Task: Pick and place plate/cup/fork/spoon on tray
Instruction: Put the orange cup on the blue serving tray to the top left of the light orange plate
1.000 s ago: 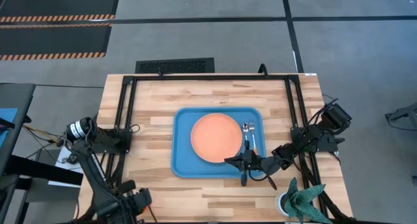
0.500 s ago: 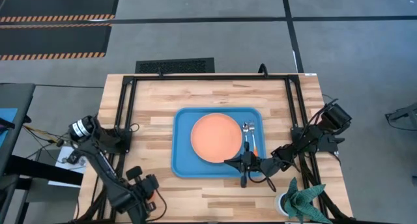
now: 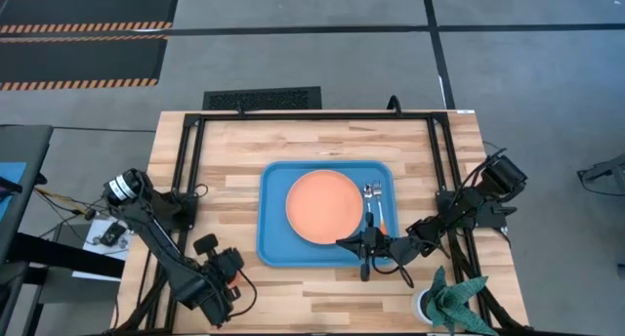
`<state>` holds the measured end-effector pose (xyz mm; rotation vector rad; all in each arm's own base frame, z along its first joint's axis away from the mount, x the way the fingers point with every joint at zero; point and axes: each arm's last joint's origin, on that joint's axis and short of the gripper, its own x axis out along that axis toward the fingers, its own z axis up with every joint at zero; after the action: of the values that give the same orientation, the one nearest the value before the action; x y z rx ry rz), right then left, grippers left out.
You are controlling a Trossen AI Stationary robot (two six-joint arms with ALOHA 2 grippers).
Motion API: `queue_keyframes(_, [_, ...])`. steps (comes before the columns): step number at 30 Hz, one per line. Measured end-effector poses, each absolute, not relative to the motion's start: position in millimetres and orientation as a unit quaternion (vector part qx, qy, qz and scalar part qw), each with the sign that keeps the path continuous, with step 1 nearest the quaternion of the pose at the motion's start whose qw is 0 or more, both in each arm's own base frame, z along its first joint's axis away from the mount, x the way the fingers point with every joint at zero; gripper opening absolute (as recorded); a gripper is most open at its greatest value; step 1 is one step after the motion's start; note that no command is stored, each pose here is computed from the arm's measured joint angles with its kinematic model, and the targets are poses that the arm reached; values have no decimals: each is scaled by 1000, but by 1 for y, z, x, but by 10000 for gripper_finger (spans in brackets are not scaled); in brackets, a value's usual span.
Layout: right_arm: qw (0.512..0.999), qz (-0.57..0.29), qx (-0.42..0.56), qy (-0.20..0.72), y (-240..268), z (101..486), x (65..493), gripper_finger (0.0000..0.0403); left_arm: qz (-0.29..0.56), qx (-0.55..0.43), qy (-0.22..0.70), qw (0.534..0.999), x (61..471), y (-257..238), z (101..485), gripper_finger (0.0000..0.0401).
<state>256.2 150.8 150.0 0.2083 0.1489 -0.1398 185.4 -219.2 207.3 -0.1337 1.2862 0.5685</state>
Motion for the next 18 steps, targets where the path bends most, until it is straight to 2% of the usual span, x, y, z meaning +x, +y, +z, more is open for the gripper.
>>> queue_keyframes(7, [989,-69,104,74,151,150,256,7,232,-90,569,784,181,-205,237,0])
queue_keyframes(12, [989,-69,104,74,151,150,256,7,158,-120,584,787,165,-205,259,0])
queue_keyframes(18, [989,-70,104,75,150,150,256,7,76,-98,595,794,156,-227,255,27])
